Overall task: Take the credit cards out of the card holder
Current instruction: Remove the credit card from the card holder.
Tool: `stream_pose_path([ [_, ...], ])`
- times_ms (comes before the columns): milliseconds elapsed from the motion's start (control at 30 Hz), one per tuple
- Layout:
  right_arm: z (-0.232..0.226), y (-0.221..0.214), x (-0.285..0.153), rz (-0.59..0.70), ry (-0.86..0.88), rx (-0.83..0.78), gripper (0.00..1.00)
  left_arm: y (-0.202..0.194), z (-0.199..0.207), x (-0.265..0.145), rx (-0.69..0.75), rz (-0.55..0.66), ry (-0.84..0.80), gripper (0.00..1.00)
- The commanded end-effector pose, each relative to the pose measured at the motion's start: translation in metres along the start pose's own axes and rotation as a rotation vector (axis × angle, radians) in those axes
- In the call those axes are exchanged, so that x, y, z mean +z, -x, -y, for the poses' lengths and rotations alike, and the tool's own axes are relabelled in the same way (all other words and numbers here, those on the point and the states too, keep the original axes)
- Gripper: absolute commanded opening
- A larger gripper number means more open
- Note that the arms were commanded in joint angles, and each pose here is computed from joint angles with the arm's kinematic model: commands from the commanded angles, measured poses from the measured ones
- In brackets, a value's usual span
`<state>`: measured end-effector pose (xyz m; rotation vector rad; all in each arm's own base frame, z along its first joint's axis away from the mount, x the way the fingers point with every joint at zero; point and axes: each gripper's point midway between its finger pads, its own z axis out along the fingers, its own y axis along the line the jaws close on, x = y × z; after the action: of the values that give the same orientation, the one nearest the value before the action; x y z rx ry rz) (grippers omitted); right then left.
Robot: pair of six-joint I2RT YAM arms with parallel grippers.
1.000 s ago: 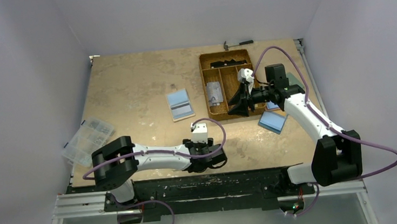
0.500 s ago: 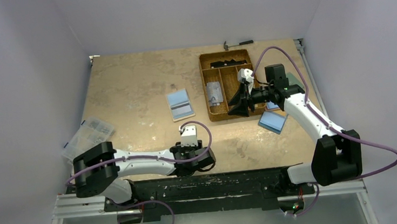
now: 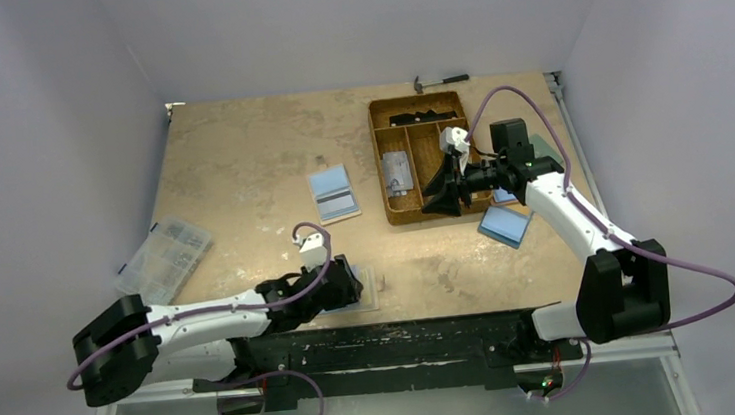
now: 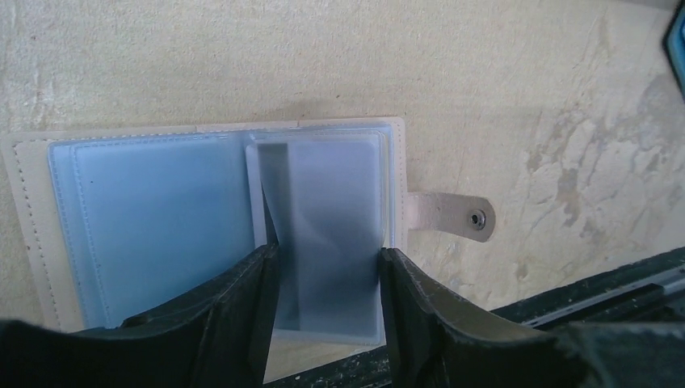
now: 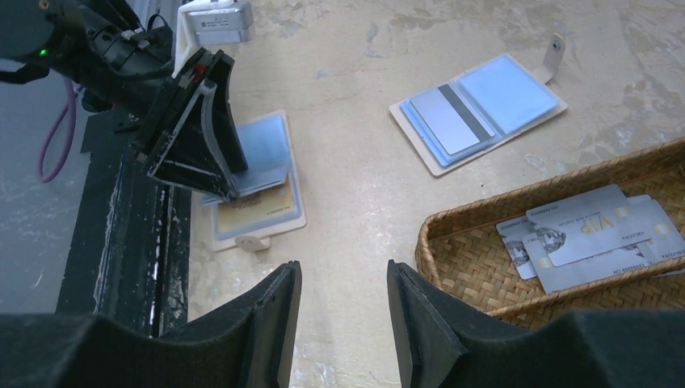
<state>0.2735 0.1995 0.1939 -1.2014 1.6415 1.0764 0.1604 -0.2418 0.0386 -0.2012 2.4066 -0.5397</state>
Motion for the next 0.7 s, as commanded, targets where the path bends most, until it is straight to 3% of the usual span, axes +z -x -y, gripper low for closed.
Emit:
stream_pose_path([
  [0, 0.002, 0.013, 0.000, 0.017, 0.008, -0.022, 0.51, -0.002, 0.005, -0.004, -0.034, -0.028, -0.123, 0.52],
  [233, 0.003, -0.003, 0.004, -0.035, 0.060, 0.032, 0.50, 0.001, -0.003, -0.008, -0.057, -0.020, -0.132, 0.59],
  [400, -0.004, -0.014, 0.010, -0.093, 0.152, 0.060, 0.50, -0.002, -0.004, -0.007, -0.058, -0.038, -0.130, 0.61],
  [667, -0.008, -0.023, 0.030, -0.156, 0.146, 0.040, 0.50, -0.001, -0.005, -0.007, -0.042, -0.041, -0.142, 0.61],
])
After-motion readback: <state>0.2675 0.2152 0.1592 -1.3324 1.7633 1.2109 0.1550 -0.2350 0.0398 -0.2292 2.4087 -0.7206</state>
